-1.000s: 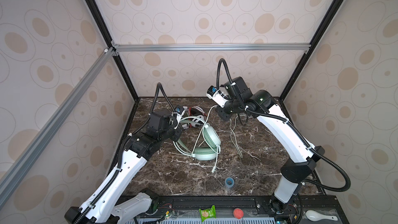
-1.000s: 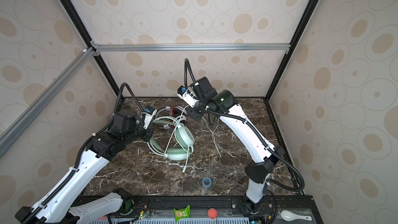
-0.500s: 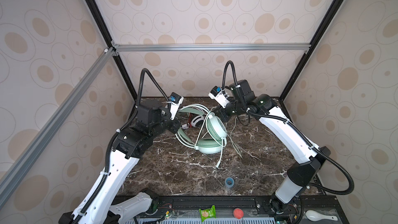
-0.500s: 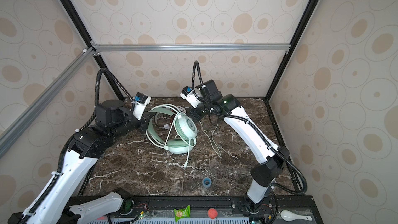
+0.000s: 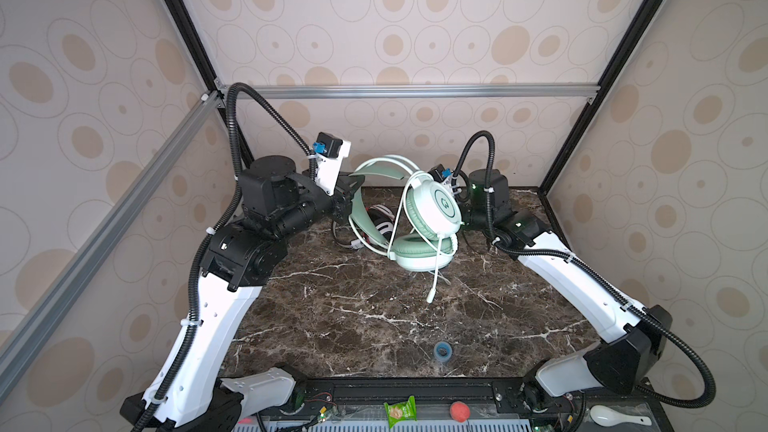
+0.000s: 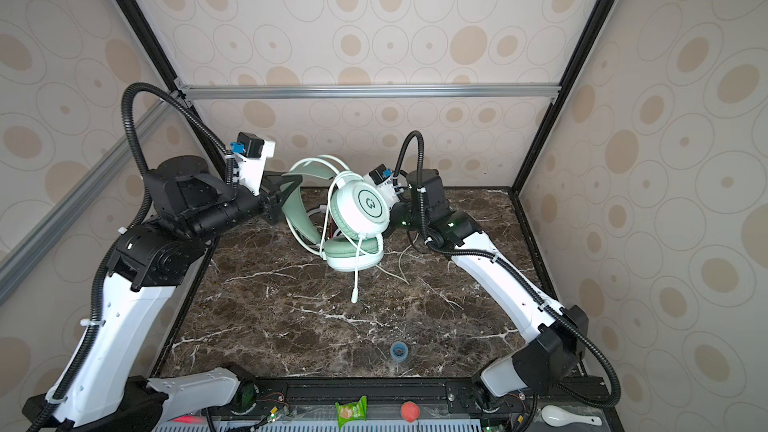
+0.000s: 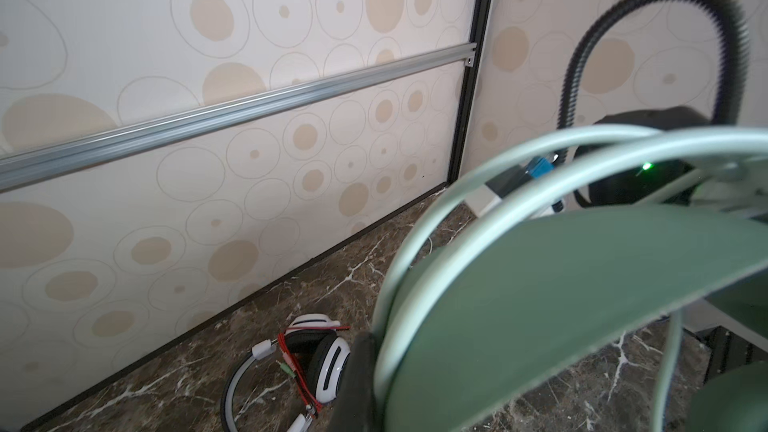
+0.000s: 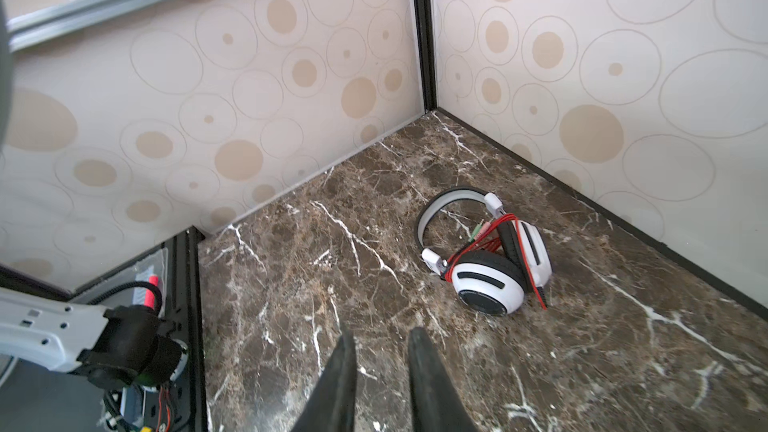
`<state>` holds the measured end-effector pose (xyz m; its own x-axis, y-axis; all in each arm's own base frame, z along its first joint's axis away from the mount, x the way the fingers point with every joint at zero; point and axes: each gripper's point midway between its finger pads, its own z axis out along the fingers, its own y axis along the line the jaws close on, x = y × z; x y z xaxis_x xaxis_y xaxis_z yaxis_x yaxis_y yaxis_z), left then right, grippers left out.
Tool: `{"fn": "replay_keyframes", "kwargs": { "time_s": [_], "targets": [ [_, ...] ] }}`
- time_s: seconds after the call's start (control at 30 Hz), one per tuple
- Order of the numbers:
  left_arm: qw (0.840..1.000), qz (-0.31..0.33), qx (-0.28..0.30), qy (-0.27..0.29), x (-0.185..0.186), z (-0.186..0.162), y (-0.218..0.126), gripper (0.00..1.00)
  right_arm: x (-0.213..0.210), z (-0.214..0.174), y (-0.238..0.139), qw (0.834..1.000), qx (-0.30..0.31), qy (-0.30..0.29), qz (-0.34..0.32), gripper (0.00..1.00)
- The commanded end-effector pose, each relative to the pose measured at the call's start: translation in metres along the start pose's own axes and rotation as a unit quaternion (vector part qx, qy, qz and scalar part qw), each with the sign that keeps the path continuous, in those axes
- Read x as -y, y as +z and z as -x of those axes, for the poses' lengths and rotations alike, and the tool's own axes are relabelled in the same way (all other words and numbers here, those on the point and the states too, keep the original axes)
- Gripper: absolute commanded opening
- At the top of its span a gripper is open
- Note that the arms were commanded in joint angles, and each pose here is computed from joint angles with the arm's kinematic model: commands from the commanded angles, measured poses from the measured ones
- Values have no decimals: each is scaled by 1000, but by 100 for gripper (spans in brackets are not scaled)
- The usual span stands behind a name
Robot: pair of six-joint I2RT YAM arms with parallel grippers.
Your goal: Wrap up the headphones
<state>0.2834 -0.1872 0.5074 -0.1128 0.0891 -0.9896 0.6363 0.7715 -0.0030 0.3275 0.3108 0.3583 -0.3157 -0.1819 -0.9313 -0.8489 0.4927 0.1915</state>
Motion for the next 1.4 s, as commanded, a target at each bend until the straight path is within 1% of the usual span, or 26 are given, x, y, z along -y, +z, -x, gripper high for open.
{"fn": "replay_keyframes", "kwargs": {
  "time_s": [0.0, 0.1, 0.2, 0.33, 0.47, 0.6, 0.8, 0.87, 0.9, 0.97, 1.03, 1.17, 1.23, 1.3, 1.37],
  "targets": [
    [994, -38, 100, -22, 15, 62, -20, 0, -7, 20, -8, 998, 56, 2, 20, 26],
    [991, -43, 121, -35, 16, 78, -21, 0, -4, 15, -6, 997, 68, 18, 22, 29],
    [987, -51, 145, -44, 18, 93, -23, 0, 0, 2, 3, 996, 68, 40, 30, 29],
    [985, -39, 159, -54, 13, 107, -24, 0, 1, -12, 11, 995, 67, 63, 43, 29],
    [981, -26, 175, -74, 7, 119, -26, 0, 4, -27, 14, 994, 65, 77, 40, 28],
    [976, -16, 194, -98, 1, 130, -28, 0, 9, -50, 22, 993, 52, 101, 43, 26],
    [968, -6, 215, -129, -7, 136, -26, 0, 17, -89, 38, 990, 25, 131, 43, 22],
    [966, 6, 215, -140, -13, 135, -24, 0, 18, -96, 39, 989, 22, 139, 42, 19],
    [965, 13, 215, -146, -16, 135, -23, 0, 17, -97, 39, 989, 21, 140, 43, 15],
    [963, 29, 216, -159, -23, 133, -21, 0, 18, -99, 38, 989, 19, 142, 38, 8],
    [957, 59, 223, -178, -35, 132, -22, 0, 20, -101, 35, 989, 17, 141, 27, 1],
    [934, 147, 240, -222, -70, 125, -26, 0, 23, -111, 26, 990, 2, 138, -14, 0],
    [923, 188, 242, -233, -86, 120, -25, 0, 16, -118, 21, 993, -22, 114, -35, 0],
    [917, 214, 243, -232, -98, 116, -22, 0, 5, -124, 16, 994, -48, 87, -45, 0],
    [918, 229, 243, -213, -105, 112, -15, 0, -7, -130, 11, 994, -67, 63, -52, 0]
  ]
}}
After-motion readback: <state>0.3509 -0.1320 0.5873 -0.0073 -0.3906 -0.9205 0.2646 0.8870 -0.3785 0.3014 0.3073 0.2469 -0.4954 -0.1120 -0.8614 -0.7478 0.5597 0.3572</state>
